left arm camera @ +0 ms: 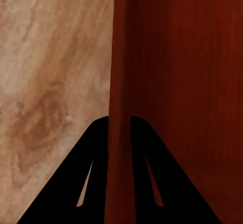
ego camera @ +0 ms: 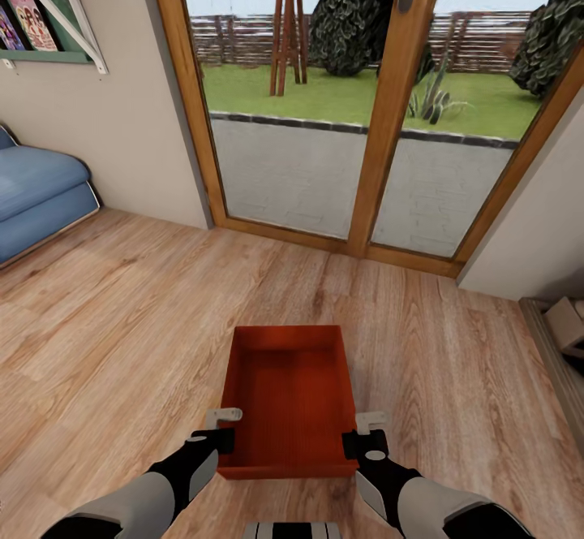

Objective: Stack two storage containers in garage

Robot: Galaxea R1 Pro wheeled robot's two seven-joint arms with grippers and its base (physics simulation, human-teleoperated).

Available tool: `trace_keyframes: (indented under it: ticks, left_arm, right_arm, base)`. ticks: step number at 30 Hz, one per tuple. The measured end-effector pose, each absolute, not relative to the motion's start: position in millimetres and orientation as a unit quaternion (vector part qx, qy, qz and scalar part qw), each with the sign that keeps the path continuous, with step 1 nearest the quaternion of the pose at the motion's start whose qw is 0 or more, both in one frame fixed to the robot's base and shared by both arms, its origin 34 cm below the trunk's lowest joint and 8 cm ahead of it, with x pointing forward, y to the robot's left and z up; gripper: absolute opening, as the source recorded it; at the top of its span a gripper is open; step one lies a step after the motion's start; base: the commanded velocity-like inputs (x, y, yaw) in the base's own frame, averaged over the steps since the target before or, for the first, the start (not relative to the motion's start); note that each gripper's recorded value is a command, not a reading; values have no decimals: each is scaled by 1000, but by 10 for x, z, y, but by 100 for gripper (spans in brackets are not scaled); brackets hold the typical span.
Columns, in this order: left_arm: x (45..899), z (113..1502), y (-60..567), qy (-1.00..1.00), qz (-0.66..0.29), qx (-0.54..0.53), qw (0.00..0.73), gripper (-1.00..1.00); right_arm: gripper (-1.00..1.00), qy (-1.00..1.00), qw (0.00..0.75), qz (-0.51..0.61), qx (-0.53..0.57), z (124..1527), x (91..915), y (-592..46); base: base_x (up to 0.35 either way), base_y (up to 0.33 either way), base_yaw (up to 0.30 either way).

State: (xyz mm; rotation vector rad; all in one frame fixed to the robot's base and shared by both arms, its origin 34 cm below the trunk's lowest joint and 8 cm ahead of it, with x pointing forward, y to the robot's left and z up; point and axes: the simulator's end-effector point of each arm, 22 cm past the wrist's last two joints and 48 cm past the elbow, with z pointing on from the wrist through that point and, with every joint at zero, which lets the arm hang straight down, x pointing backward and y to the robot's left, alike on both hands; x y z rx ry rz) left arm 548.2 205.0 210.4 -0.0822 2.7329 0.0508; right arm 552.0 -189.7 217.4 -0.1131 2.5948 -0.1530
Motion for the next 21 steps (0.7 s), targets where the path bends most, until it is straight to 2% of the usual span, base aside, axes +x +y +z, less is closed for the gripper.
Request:
trace_keyframes:
  ticks: [21]
  left_arm:
    - [5594,2568,2052,979,17,-31,201,-100]
  right_arm:
    - [-100,961,267,-54,-42,2637,5633,-1887]
  base:
    - [0,0,0]
